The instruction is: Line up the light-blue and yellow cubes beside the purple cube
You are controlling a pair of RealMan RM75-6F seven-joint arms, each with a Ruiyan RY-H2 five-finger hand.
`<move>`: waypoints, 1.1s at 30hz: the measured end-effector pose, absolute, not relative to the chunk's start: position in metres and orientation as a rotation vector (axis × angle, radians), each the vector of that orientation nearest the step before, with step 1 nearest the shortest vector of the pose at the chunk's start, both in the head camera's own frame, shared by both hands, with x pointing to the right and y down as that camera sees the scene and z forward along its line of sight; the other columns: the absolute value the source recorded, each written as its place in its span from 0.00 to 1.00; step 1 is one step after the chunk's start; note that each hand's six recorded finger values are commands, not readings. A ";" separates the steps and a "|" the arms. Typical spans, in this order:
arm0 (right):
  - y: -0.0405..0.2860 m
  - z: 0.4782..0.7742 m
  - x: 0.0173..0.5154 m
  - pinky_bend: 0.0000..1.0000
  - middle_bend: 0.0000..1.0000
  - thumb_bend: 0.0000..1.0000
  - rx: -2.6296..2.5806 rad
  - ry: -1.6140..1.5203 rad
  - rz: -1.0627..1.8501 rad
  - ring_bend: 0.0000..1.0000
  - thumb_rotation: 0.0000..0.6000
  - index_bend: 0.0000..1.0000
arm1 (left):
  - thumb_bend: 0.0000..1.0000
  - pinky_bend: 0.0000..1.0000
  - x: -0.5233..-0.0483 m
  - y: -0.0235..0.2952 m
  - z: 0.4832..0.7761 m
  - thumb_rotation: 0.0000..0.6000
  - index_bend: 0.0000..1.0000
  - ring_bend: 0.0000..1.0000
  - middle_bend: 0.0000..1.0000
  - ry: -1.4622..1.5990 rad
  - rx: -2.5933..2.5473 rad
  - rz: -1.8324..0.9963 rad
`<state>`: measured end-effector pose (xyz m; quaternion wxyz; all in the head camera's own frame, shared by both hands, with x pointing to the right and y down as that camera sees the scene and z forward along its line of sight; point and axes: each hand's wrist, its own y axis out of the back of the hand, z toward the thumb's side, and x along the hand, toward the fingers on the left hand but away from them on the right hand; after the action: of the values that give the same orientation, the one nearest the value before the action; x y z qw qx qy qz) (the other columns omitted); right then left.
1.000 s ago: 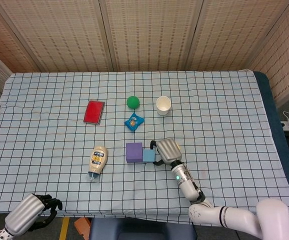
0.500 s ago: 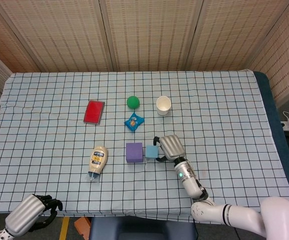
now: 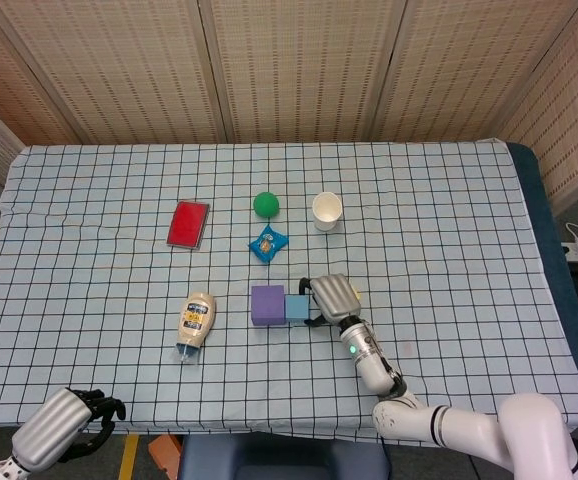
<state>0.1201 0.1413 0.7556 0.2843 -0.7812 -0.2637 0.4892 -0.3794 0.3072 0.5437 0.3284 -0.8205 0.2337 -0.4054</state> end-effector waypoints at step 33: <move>0.137 0.753 0.133 0.89 0.94 0.02 -2.082 -0.706 1.335 0.83 1.00 0.38 | 0.52 0.78 -0.379 0.308 0.544 1.00 0.49 0.56 0.61 0.603 -2.151 -1.064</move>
<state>0.1329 0.1372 0.7534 0.2809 -0.7770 -0.2633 0.4981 -0.3791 0.3082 0.5437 0.3275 -0.8213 0.2304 -0.4063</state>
